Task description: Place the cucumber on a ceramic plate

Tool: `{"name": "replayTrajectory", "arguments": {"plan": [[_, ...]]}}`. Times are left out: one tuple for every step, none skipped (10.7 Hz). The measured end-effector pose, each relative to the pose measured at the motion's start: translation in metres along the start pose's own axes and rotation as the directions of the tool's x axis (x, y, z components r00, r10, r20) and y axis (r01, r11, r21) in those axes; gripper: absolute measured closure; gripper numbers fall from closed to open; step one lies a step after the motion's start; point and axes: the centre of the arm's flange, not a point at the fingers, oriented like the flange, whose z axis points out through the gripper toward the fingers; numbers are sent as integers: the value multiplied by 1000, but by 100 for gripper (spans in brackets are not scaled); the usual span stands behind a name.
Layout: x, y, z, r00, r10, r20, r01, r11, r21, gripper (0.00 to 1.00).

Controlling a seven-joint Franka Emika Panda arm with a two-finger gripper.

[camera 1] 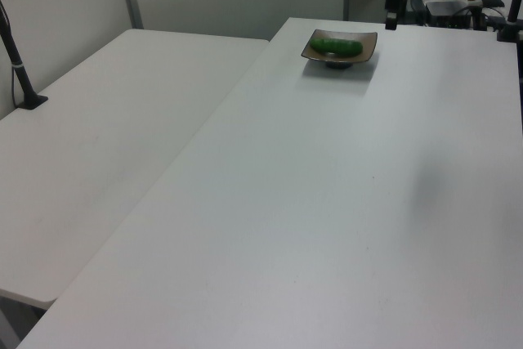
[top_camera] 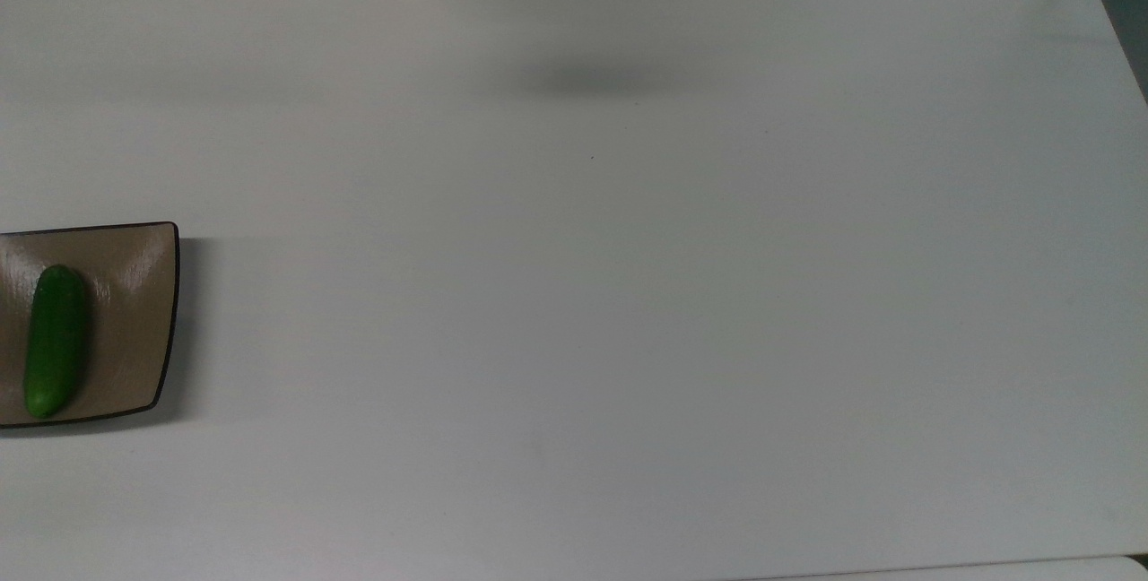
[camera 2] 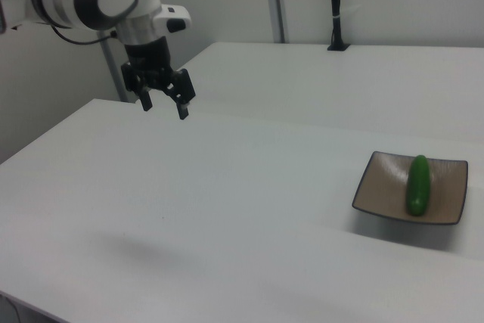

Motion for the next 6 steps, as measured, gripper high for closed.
{"name": "replayTrajectory", "arguments": {"plan": [[6, 2, 7, 1000, -29, -11, 29, 1000, -2, 0], [13, 4, 10, 998, -46, -36, 45, 999, -5, 0], [17, 7, 11, 997, -51, -56, 51, 999, -7, 0], [17, 12, 11, 997, -46, -62, 46, 999, -8, 0], [17, 17, 10, 997, -46, -63, 46, 999, -9, 0], [17, 20, 10, 997, -46, -63, 45, 999, -10, 0]]}}
